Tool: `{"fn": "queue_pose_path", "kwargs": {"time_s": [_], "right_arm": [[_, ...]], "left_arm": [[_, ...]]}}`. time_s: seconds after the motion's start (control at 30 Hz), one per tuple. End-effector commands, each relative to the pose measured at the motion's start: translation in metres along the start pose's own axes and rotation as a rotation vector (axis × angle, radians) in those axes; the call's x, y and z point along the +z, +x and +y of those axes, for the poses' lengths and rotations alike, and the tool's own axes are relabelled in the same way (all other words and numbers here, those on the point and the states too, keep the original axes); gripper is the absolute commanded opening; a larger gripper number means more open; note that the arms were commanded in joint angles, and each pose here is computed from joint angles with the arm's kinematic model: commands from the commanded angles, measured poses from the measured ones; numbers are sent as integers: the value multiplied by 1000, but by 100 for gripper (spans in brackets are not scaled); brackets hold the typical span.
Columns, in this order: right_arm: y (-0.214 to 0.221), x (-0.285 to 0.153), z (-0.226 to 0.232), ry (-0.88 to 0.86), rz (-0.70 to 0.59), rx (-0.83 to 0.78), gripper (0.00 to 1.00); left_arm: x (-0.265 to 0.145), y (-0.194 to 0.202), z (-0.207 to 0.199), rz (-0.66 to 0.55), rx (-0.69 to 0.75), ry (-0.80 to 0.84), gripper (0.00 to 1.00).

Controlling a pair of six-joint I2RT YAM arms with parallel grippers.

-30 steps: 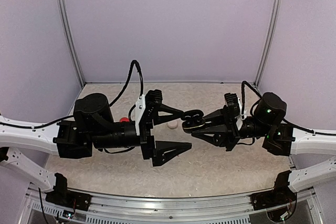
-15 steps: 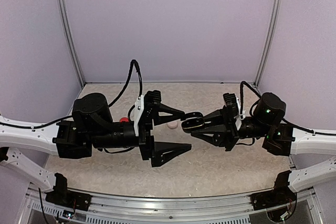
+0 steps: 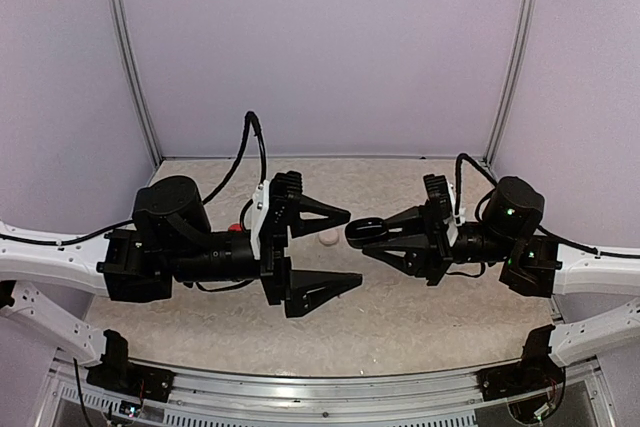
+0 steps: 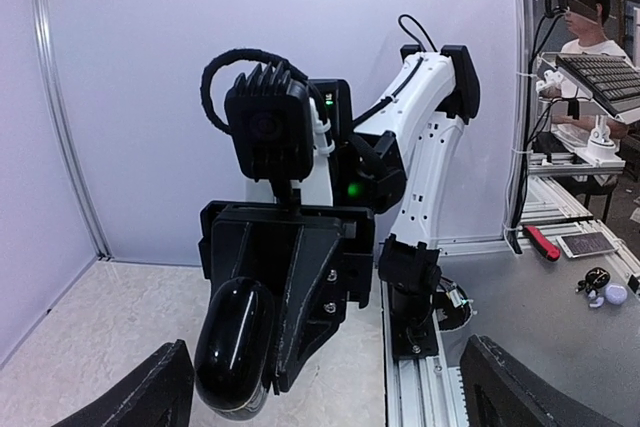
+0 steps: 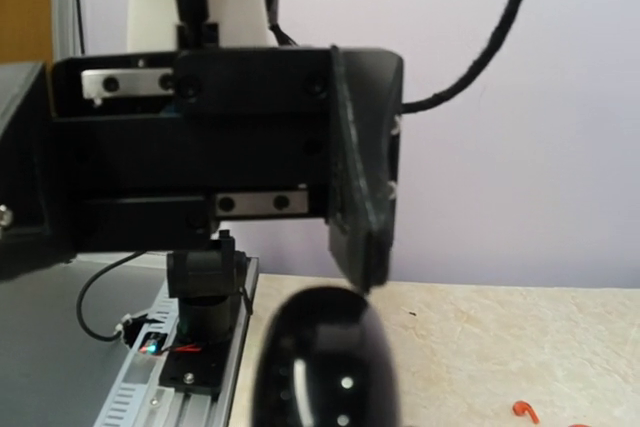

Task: Insert the wireless bluetooth earbuds into the charging case
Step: Close the charging case with the earbuds.

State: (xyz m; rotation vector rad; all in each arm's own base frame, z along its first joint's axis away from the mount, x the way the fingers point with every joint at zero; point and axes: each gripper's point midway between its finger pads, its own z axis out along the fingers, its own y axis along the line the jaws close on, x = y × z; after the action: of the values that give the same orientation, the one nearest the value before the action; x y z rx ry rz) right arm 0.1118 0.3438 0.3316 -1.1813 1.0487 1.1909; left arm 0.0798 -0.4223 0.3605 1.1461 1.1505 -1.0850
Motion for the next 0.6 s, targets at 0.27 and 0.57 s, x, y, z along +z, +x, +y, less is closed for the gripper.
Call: {"fn": "queue_pose_path", "kwargs": {"time_s": [0.27,0.57], "right_arm": [[2,-12,-47,182,26,134,0],[38,-48,-121,386,133,326,0]], "left_arm": [[-13,-1,31,-32,-46,-182,99],[-34,18,96,-11,-220,-375,99]]}}
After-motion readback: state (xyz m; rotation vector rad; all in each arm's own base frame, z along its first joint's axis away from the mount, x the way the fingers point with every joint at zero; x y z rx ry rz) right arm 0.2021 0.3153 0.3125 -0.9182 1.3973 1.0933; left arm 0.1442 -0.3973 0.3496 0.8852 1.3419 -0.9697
